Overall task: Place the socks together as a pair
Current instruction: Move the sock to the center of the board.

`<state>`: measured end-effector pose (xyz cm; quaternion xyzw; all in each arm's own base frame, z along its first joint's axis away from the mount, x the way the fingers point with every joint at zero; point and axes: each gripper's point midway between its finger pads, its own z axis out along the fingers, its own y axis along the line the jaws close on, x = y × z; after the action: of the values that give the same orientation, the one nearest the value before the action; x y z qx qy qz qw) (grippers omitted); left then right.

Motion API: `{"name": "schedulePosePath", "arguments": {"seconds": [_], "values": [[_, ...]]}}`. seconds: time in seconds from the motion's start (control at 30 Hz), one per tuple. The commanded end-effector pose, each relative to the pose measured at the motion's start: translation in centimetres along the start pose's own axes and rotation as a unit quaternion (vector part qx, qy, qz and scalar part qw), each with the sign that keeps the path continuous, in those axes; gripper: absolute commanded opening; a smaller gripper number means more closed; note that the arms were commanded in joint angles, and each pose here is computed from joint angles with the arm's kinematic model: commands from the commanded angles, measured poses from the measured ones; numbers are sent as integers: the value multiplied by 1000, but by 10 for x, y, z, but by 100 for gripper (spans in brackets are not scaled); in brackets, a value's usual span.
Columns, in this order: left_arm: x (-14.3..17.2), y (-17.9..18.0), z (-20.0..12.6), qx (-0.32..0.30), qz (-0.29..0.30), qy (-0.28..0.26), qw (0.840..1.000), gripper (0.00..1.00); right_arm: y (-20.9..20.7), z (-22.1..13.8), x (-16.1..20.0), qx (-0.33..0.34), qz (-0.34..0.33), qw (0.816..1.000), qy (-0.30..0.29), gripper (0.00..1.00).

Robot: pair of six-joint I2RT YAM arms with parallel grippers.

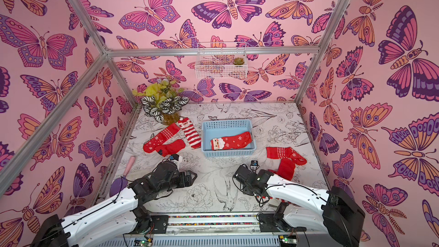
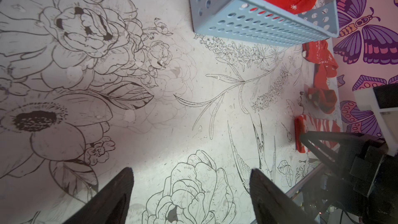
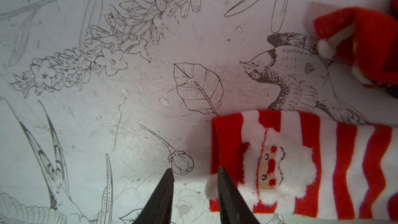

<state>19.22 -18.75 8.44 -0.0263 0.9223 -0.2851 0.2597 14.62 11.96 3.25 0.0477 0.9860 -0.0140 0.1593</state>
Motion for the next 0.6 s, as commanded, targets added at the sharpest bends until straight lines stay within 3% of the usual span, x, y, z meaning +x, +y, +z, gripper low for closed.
{"name": "schedulePosePath", "arguments": {"seconds": [0.0,0.33,0.57], "values": [[-5,7,-4,-15,-12,-23,1000,87,-15,-8,-1,33,13,999,-12,43],[-39,44,-28,-126,-50,-110,985,89,-25,-14,-4,48,19,998,-21,44],[-44,48,-37,-124,-74,-132,981,89,-15,-6,-1,35,12,999,-14,43]]}}
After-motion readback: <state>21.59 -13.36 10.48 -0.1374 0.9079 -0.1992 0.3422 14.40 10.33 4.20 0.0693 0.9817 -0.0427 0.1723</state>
